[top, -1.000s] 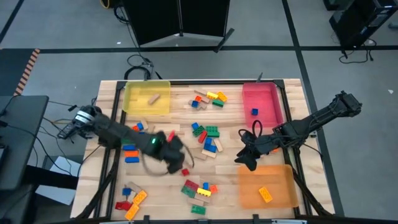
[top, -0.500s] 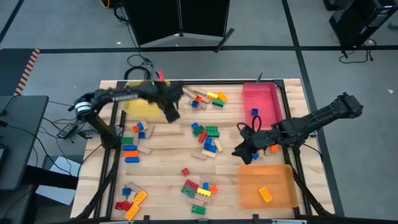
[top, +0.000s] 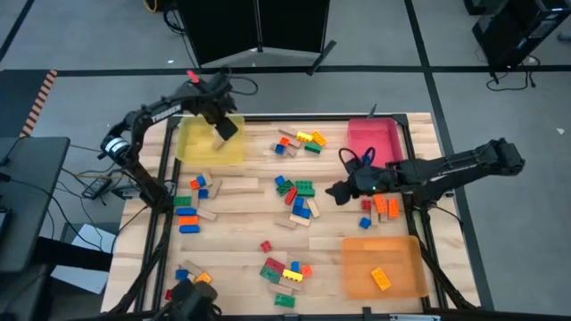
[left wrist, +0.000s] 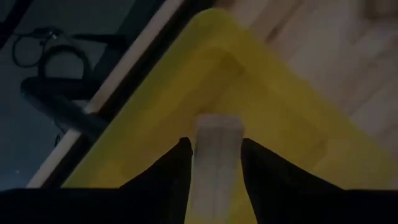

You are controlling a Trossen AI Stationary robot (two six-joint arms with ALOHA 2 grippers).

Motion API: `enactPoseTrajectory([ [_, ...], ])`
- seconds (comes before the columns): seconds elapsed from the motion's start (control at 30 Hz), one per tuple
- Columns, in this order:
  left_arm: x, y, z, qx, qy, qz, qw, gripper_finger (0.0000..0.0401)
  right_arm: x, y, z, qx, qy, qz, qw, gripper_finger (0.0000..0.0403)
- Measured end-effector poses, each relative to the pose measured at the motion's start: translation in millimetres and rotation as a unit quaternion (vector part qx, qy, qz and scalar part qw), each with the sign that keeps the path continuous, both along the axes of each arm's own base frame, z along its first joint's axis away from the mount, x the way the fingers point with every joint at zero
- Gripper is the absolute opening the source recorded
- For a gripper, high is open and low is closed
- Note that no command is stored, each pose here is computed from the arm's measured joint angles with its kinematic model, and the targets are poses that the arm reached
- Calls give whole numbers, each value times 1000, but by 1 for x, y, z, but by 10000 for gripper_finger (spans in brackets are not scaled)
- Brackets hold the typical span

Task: Sort blocks by size

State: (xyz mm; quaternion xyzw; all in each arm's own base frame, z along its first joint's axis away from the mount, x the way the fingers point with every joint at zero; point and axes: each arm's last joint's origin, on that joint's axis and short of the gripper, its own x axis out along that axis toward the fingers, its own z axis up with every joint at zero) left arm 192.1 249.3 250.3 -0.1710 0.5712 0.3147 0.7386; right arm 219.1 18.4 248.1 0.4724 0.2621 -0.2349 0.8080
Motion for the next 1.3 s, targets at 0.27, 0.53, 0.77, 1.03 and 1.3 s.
enactPoseTrajectory([
  [0.27, -9, 11, -3, 13, 11, 24, 1000, 150, 1, -11, 0, 2, -2, -27, 1000, 209],
  [0.53, -8, 13, -2, 29, 9, 28, 999, 151, 1, -18, 0, 1, -4, -41, 999, 209],
  [0.77, 0, 6, -2, 3, -16, 5, 1000, 152, 1, -20, 0, 1, -3, -46, 999, 209],
  [1.03, 38, -26, -2, 0, -25, -73, 997, 152, 1, -20, 0, -27, 3, -22, 999, 209],
  [1.3, 83, -80, -1, -2, -47, -110, 993, 152, 1, -20, 0, -51, 8, -1, 999, 209],
])
